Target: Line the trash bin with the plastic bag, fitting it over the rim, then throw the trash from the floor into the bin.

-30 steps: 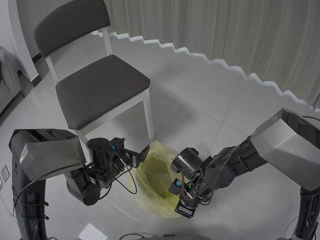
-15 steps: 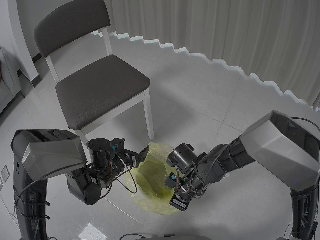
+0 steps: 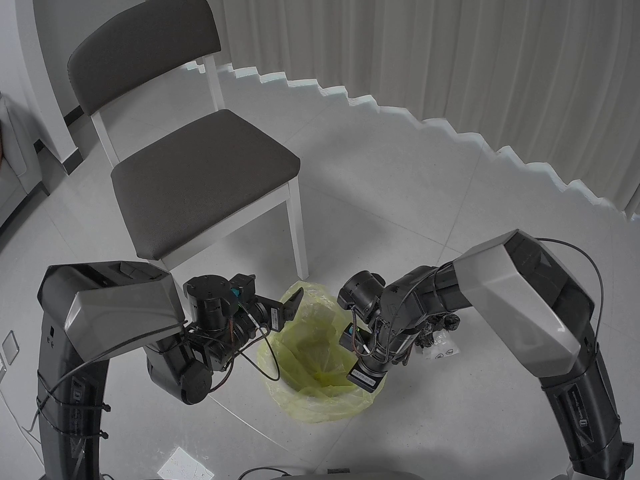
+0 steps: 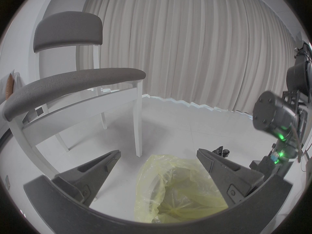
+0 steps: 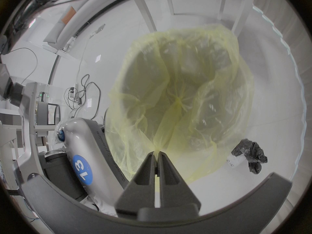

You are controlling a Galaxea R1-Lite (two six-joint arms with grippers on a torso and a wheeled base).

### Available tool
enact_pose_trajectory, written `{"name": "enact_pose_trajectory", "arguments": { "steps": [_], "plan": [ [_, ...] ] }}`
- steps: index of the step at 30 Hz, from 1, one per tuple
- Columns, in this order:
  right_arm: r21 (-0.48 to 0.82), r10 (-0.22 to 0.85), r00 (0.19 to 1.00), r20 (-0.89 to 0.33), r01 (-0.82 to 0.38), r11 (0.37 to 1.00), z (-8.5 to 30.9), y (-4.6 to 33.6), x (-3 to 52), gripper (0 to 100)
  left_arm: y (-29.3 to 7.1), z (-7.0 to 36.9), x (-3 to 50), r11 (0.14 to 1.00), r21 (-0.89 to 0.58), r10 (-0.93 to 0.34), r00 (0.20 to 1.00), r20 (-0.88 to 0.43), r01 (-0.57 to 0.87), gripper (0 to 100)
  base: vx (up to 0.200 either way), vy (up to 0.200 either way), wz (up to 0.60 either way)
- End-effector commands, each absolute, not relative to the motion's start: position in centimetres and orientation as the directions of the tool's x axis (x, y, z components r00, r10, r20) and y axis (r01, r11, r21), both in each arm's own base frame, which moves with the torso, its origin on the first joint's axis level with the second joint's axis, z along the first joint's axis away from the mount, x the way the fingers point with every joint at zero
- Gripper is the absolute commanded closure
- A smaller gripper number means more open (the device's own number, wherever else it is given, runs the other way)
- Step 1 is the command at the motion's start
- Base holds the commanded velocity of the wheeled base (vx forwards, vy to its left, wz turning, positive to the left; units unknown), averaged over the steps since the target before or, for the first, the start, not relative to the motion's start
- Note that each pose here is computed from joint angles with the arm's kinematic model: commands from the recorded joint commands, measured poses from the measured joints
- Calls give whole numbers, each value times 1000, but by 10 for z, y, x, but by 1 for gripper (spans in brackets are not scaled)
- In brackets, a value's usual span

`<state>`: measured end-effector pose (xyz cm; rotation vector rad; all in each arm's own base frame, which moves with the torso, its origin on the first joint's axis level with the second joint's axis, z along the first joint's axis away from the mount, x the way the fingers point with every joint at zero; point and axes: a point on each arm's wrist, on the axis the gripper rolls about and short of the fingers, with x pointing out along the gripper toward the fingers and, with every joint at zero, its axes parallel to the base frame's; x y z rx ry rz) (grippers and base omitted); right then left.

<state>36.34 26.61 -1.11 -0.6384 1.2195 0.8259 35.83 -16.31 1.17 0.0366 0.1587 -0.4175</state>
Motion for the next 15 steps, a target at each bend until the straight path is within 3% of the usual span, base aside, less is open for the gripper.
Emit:
{"name": "enact_pose_trajectory", "arguments": {
  "steps": [1, 8, 15],
  "plan": [
    [17, 163, 96, -982, -815, 579, -38, 260, 372, 100, -163, 4, 362, 915, 3, -398, 901, -171, 404, 0, 0, 0, 0],
    [22, 162, 88, -983, -815, 578, -36, 259, 369, 100, -163, 5, 360, 914, 0, -399, 901, -172, 405, 0, 0, 0, 0],
    [13, 186, 111, -976, -828, 560, 3, 257, 353, 100, -163, 7, 359, 915, -11, -399, 901, -169, 403, 0, 0, 0, 0]
  ]
}}
